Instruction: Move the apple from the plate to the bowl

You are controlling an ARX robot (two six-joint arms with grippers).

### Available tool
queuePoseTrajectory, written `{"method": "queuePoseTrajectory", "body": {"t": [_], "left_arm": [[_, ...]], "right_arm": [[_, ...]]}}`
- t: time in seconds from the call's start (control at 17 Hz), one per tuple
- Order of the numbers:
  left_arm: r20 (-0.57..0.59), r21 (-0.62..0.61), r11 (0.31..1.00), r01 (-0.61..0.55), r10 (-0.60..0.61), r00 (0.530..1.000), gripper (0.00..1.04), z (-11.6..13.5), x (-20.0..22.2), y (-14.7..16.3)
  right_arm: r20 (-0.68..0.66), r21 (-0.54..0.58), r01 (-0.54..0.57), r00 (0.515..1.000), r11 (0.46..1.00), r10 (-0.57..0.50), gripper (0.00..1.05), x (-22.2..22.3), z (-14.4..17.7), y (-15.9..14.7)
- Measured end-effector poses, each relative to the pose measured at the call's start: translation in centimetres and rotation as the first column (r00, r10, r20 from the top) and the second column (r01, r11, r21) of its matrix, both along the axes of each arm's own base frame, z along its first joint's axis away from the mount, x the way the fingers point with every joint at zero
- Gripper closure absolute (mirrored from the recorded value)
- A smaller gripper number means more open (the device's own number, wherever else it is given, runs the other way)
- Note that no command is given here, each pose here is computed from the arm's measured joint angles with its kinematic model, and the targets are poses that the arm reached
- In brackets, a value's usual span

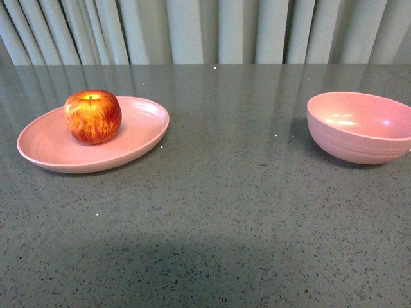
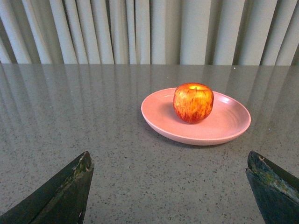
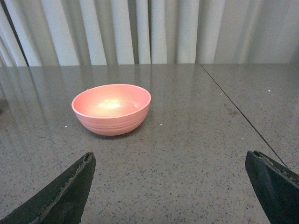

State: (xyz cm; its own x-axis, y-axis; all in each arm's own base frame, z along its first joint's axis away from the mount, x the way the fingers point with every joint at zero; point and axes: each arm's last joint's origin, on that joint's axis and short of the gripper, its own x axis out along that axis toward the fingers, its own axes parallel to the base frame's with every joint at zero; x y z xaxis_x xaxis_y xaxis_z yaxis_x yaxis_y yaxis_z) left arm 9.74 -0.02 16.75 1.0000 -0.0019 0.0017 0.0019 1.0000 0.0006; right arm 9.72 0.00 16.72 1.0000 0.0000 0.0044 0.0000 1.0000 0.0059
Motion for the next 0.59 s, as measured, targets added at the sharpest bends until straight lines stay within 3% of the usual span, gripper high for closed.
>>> {"method": "queuePoseTrajectory", "body": {"t": [0.59], "left_arm": [[0.0,0.0,1.0,0.0,0.0,1.0,0.07,0.0,0.0,0.0]], "right_arm": [[0.0,0.0,0.0,1.0,1.0,0.0,0.07,0.0,0.0,0.0]]}}
